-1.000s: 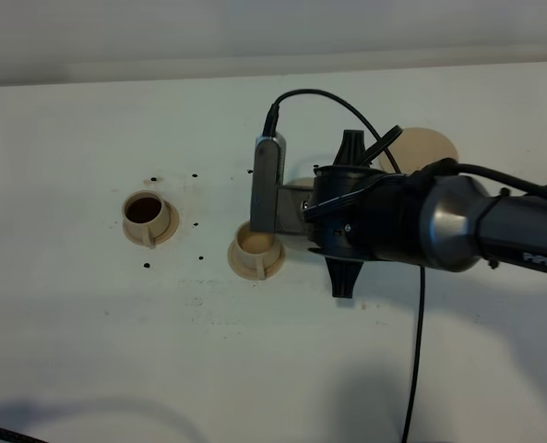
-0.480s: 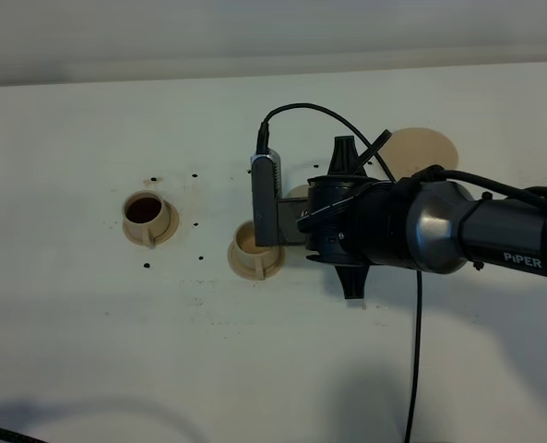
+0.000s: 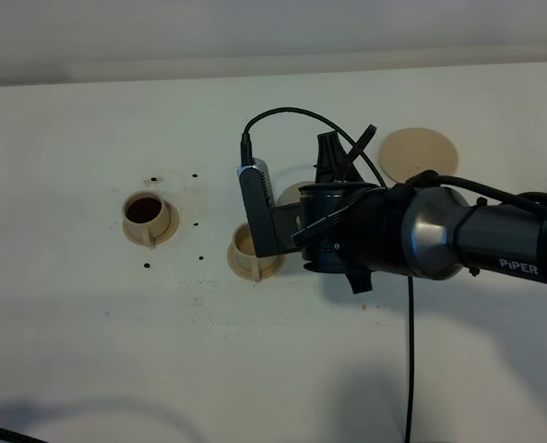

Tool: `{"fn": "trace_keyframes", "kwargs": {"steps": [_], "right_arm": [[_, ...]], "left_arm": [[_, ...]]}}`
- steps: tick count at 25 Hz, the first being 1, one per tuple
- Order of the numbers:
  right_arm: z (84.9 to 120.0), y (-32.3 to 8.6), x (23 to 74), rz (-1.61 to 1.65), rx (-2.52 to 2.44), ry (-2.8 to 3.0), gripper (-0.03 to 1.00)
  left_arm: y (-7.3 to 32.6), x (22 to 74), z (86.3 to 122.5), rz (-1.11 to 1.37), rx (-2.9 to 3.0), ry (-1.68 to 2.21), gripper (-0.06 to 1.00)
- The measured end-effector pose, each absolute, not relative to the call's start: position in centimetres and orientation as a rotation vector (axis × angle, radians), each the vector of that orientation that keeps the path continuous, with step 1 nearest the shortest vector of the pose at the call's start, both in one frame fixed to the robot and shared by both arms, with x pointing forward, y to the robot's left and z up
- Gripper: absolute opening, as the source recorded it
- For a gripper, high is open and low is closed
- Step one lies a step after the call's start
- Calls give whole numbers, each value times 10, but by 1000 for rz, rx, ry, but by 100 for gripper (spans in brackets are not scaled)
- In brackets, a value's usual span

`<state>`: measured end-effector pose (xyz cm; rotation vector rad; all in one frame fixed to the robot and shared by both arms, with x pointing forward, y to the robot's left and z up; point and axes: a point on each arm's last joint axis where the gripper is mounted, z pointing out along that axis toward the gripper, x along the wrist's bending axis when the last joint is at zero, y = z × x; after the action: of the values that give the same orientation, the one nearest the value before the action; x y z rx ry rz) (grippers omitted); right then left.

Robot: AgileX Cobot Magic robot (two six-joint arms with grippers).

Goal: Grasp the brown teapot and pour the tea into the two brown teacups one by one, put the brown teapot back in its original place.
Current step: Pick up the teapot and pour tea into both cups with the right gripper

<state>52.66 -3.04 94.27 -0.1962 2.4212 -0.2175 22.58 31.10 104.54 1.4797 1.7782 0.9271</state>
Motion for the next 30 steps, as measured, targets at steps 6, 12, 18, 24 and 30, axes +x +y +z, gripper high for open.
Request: {"fn": "trace_keyframes", "kwargs": {"steps": [6,12,18,24,30], "right_arm": [[946,-27,525,-267,-290,2364,9],[948,-21,522,-283,-355,2317,9],[950,-19,521,-305,-395,2285,9],[952,-16,520,-335,-458,2236,9],[955,-16,522,-357,-493,2197,9]], "left_arm": [[311,226,1045,927,1480,1778,48],[311,226,1045,927,1480,1778,48],[311,226,1045,927,1480,1778,48],[311,226,1045,927,1480,1778,48],[311,226,1045,927,1480,1778,48]]}}
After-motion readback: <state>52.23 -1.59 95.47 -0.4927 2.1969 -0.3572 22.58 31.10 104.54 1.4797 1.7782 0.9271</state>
